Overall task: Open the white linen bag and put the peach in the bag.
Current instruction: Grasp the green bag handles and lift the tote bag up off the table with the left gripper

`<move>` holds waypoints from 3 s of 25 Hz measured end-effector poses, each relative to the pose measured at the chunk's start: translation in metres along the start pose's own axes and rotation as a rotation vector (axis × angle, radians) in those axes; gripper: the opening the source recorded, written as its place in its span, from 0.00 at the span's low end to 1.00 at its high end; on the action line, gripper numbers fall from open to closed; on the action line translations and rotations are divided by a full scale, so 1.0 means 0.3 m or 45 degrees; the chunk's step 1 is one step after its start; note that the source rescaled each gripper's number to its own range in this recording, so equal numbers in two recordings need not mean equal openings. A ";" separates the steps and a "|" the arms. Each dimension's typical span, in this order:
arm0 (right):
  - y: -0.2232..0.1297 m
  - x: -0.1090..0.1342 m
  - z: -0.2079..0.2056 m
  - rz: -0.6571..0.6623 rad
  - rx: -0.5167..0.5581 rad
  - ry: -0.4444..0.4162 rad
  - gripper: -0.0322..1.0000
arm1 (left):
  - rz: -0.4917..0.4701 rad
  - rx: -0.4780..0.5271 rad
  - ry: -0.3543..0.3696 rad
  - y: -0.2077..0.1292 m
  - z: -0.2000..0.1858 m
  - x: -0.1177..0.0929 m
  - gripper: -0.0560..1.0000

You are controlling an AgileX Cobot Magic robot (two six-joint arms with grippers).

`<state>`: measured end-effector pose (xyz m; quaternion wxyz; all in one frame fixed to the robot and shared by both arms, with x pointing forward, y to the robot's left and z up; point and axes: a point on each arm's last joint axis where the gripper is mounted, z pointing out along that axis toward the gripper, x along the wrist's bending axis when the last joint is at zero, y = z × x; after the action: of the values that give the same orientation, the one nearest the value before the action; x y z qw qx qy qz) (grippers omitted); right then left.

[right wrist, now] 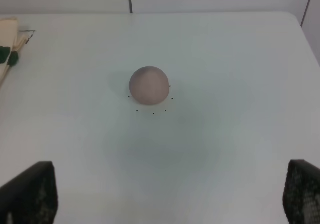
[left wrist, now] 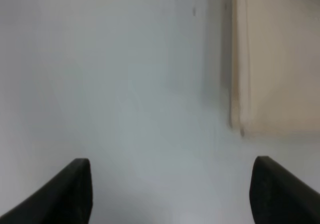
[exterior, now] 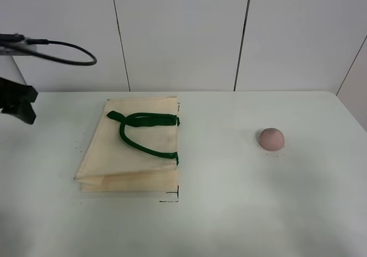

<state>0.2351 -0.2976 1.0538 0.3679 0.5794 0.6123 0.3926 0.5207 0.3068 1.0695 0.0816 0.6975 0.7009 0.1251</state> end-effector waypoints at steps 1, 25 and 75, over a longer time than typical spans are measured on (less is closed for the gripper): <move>0.000 0.000 0.000 0.000 0.000 0.000 1.00 | -0.013 0.034 -0.004 0.043 0.035 -0.003 1.00; 0.000 0.000 0.000 0.000 0.000 0.000 1.00 | 0.092 0.190 -0.108 0.396 0.475 -0.478 1.00; 0.000 0.000 0.000 0.000 0.000 0.000 1.00 | 0.025 -0.110 -0.188 0.562 0.115 -0.472 0.05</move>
<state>0.2351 -0.2976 1.0538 0.3679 0.5794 0.6123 0.3926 0.6940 0.1667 1.0767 0.1617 0.7075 0.6800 0.1043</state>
